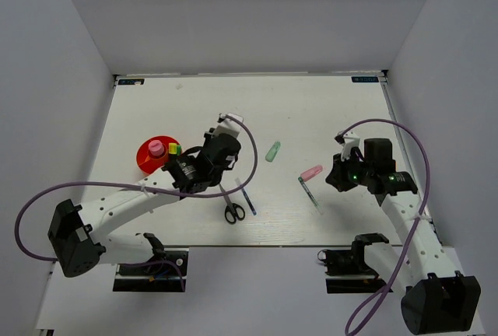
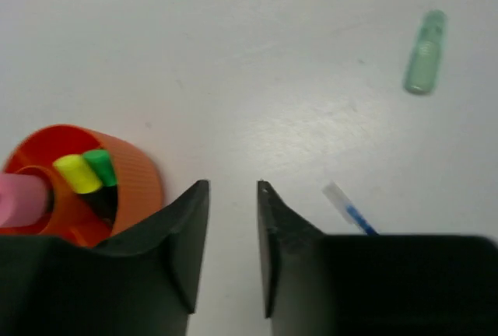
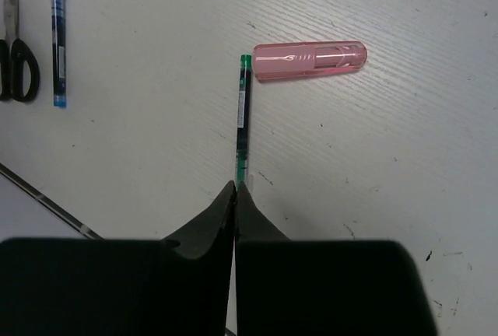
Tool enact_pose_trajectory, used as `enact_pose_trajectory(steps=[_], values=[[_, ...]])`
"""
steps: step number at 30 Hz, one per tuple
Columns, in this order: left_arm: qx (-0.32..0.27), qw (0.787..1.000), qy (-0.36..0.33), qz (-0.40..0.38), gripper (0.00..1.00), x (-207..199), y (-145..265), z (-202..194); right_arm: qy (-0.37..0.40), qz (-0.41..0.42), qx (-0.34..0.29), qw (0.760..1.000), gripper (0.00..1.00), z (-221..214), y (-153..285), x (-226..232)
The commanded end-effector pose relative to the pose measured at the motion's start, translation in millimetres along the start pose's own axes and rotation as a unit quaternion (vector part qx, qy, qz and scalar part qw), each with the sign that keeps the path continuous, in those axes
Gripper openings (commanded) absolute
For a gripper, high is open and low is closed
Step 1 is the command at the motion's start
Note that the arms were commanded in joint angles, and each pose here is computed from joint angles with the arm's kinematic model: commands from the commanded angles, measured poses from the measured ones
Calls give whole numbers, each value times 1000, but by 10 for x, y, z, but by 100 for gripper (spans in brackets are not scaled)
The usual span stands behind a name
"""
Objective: Sort the stationery into containers
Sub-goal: Place the pen in the storage box, then pick up the pen from the center of the board.
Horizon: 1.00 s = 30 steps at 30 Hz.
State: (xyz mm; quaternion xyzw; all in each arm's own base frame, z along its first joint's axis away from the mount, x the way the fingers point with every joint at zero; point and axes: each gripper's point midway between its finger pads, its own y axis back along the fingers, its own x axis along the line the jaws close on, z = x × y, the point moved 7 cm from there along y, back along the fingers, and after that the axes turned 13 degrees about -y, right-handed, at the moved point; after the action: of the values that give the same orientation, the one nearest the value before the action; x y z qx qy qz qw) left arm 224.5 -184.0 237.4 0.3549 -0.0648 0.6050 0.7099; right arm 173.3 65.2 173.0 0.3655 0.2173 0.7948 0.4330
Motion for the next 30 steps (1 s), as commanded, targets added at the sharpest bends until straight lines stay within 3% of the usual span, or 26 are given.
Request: enact_pose_trajectory(steps=[1, 2, 4, 6, 8, 10, 11, 12, 14, 16, 17, 19, 30], values=[[82, 978, 96, -164, 49, -302, 196, -219, 11, -6, -9, 1000, 0, 145, 13, 7], [89, 973, 128, -171, 55, -314, 191, -210, 14, -3, -12, 1000, 11, 189, 23, 20], [114, 960, 169, -190, 62, -392, 188, -220, 15, -2, -9, 1000, 46, 260, 12, 27], [141, 952, 206, -179, 60, -406, 187, -226, 12, -6, 4, 1000, 55, 303, -35, -3], [164, 944, 222, -179, 59, -468, 151, -246, 15, -5, 2, 1000, 51, 464, -31, 10], [175, 931, 263, -182, 54, -517, 79, -215, 3, -3, 25, 1000, 36, 556, -88, 5], [190, 924, 271, -191, 52, -573, 40, -234, 2, -4, 29, 1000, 17, 573, -114, -3], [200, 917, 287, -191, 50, -613, 3, -233, 1, -4, 34, 999, 10, 595, -138, -10], [205, 901, 320, -210, 47, -700, -70, -175, 5, -10, 49, 999, 3, 639, -211, -28], [214, 892, 328, -227, 47, -797, -110, -157, 18, -24, 57, 998, 12, 641, -246, -70], [224, 889, 327, -229, 47, -848, -155, -159, 19, -28, 63, 997, 25, 602, -255, -82], [225, 887, 327, -234, 47, -865, -156, -107, 37, -33, 59, 997, 31, 600, -287, -100], [289, 873, 317, -233, 47, -950, -192, -153, 69, -2, 142, 987, 32, 377, -506, -33]])
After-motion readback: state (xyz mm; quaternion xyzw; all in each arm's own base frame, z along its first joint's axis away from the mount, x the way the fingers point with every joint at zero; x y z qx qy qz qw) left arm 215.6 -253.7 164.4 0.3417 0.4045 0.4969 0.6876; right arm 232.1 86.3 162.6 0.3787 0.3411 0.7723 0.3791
